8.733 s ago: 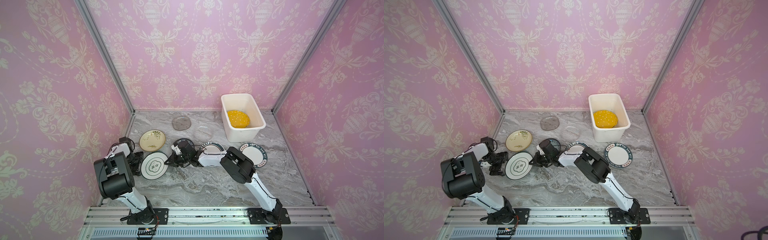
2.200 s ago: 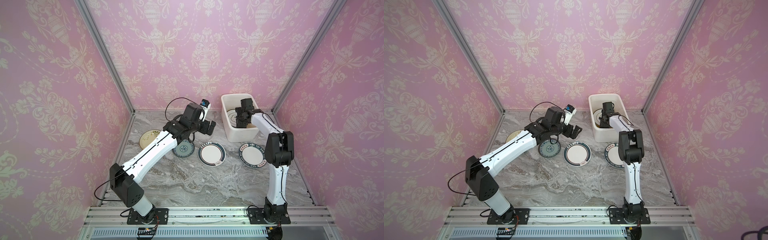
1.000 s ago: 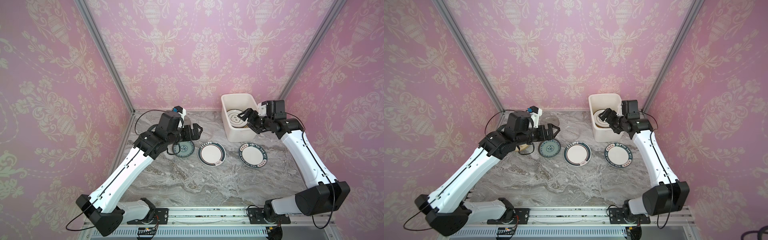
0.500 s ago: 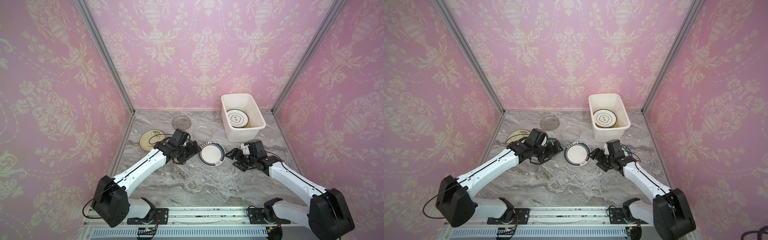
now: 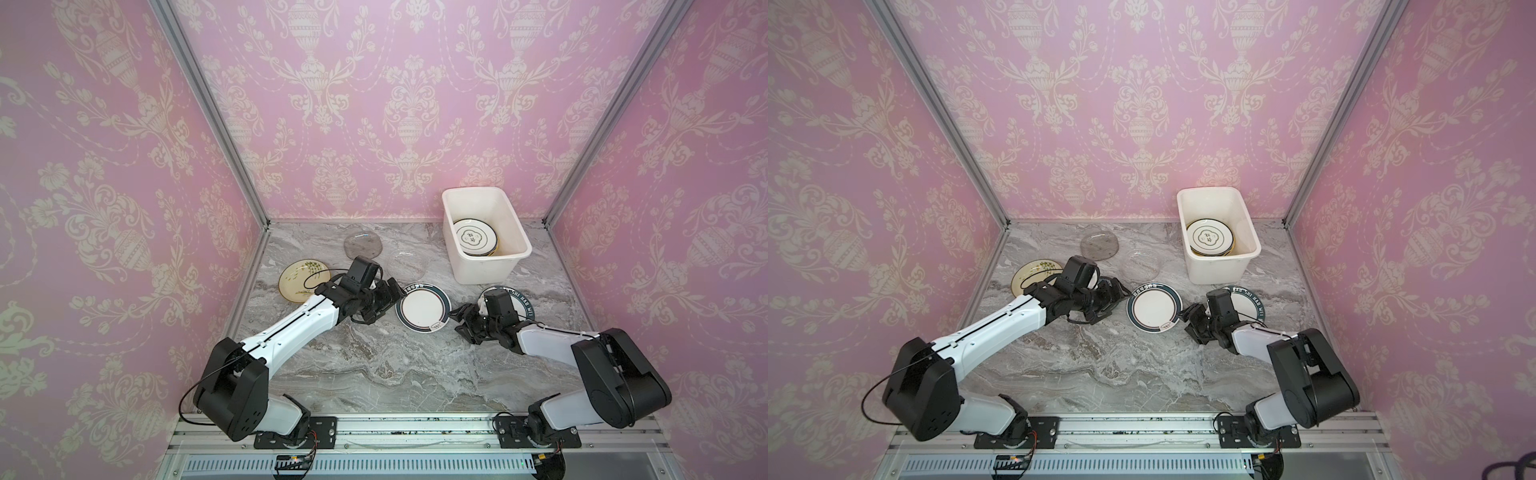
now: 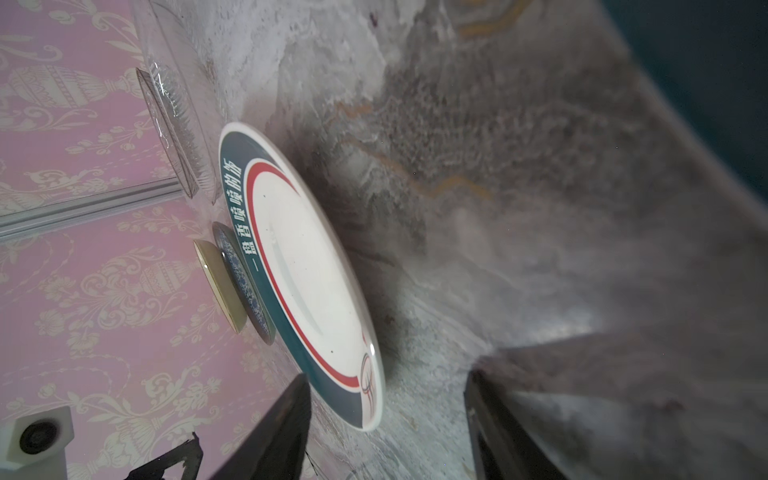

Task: Place the plates into the plastic bin on the countertop
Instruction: 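Move both grippers to the green-and-red rimmed plate from opposite sides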

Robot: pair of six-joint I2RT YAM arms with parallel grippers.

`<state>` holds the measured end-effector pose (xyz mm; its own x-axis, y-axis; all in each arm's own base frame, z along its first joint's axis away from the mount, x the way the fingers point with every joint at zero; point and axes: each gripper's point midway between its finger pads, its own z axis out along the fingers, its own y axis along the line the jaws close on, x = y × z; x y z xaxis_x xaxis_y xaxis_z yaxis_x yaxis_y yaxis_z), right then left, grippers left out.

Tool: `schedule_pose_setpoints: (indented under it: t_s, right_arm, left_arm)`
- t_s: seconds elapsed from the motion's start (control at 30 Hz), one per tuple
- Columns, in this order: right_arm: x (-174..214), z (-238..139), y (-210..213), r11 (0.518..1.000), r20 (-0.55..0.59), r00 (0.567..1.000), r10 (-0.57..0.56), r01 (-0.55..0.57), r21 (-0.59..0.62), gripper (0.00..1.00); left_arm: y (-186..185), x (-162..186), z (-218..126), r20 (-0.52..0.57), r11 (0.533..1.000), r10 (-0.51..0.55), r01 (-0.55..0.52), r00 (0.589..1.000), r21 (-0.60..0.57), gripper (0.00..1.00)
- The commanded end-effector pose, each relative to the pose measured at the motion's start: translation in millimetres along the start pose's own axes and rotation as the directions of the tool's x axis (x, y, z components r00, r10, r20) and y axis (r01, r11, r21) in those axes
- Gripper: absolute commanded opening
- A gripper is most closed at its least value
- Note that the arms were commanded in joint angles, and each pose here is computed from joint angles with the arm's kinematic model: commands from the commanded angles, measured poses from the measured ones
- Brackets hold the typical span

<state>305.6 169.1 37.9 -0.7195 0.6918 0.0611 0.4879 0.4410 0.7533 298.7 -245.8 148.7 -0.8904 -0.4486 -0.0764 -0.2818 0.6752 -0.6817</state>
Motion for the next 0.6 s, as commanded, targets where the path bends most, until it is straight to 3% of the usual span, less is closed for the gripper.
schedule_pose_setpoints:
  t_s: [0.0, 0.57]
  right_arm:
    - [-1.5, 8.7, 1.7, 1.000, 0.001, 1.000, 0.016, -0.016, -0.006, 0.56]
    - [8.9, 20.4, -9.2, 0.992, -0.050, 0.999, -0.017, 0.023, 0.123, 0.20]
  left_arm:
    - [1.5, 2.2, -5.3, -0.009, 0.999, -0.032, 0.032, 0.999, 0.019, 0.92]
    - [-1.7, -4.3, -10.7, 0.013, 0.996, -0.070, 0.069, 0.997, 0.059, 0.91]
